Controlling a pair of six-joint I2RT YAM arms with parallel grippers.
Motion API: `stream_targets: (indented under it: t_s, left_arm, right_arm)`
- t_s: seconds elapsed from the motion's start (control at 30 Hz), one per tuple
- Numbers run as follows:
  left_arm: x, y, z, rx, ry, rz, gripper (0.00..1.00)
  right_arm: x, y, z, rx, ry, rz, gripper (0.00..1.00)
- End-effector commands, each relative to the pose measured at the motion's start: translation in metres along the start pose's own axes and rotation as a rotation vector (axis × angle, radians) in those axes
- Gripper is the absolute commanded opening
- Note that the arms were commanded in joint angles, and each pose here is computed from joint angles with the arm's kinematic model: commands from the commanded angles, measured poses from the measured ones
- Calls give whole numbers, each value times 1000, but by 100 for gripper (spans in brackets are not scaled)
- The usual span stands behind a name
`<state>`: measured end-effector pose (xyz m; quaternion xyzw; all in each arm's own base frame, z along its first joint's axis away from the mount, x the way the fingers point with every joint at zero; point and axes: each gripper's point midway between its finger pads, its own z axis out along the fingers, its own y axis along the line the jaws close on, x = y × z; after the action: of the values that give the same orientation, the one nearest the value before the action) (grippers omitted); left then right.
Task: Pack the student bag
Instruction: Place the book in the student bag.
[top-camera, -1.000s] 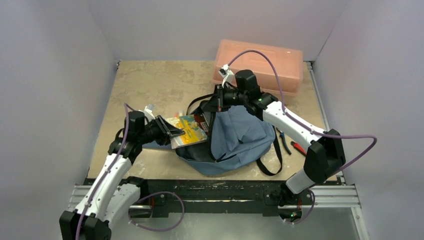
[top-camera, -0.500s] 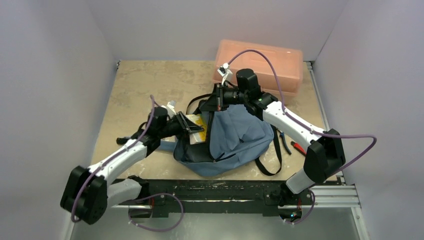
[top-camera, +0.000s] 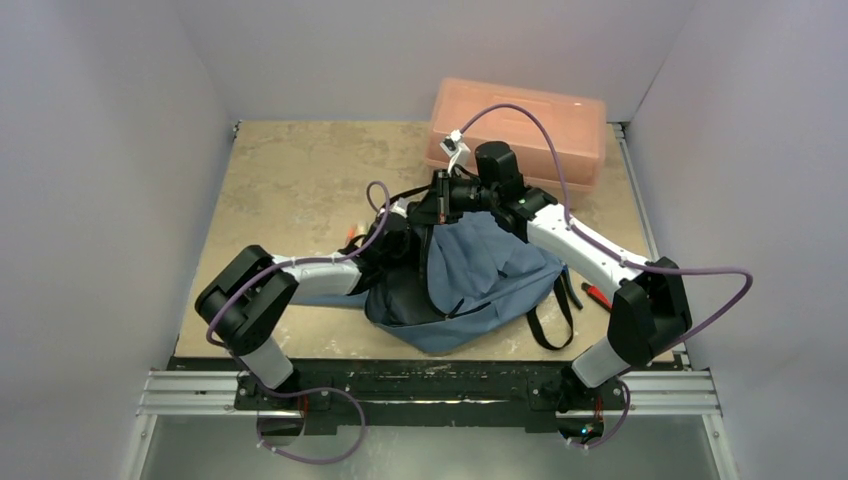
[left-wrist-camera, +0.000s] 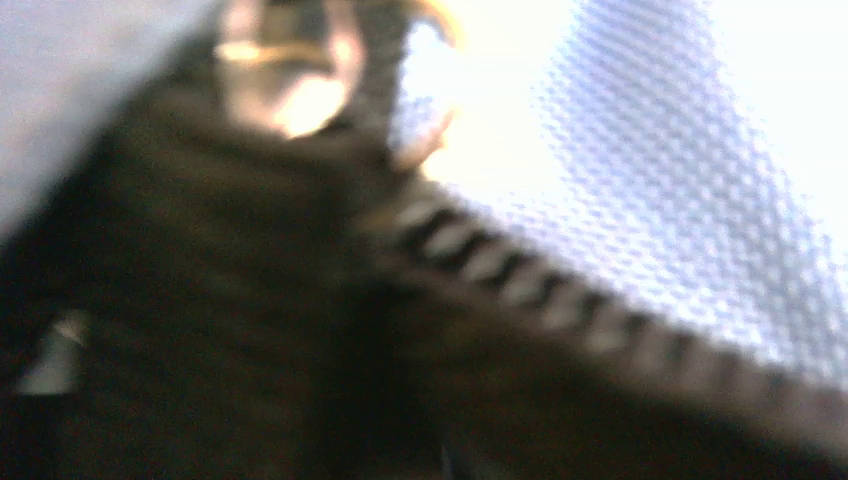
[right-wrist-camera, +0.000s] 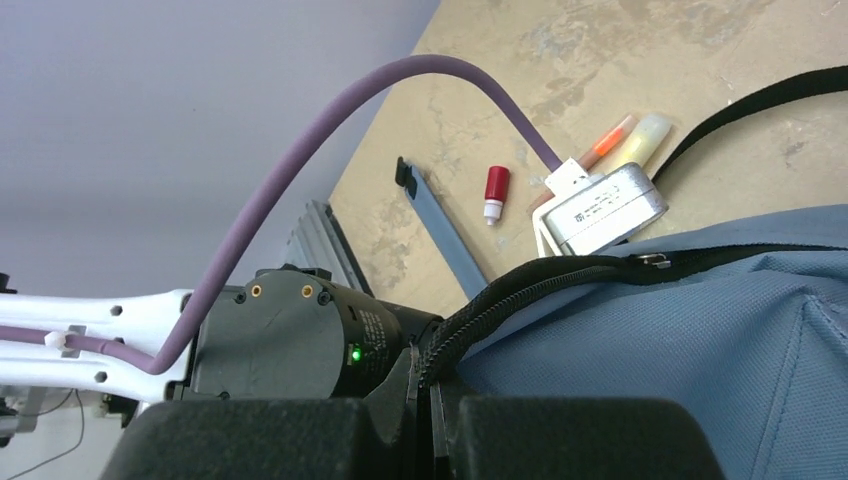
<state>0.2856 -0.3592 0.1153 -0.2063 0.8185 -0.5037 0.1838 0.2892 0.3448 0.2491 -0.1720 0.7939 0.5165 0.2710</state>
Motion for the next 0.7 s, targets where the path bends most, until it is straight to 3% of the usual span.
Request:
stream_targets:
  t_s: [0.0, 0.2, 0.3, 0.5, 0.67]
  left_arm:
    - [-6, 3, 4, -21, -52, -64, 40]
    - [14, 19, -23, -100, 47, -10, 95]
    - [15, 21, -46, -136, 64, 86, 99]
    - [-15, 17, -112, -166, -88, 328, 100]
    - [-8, 17, -138, -126, -94, 405, 99]
  right_arm:
    - [-21, 33, -14, -62, -88, -130, 0]
    - [-15, 5, -16, 67, -82, -154, 0]
    - [-12, -7, -19, 121, -78, -170, 0]
    - [-3, -14, -20, 134, -59, -164, 0]
    - [2, -20, -17, 136, -40, -156, 0]
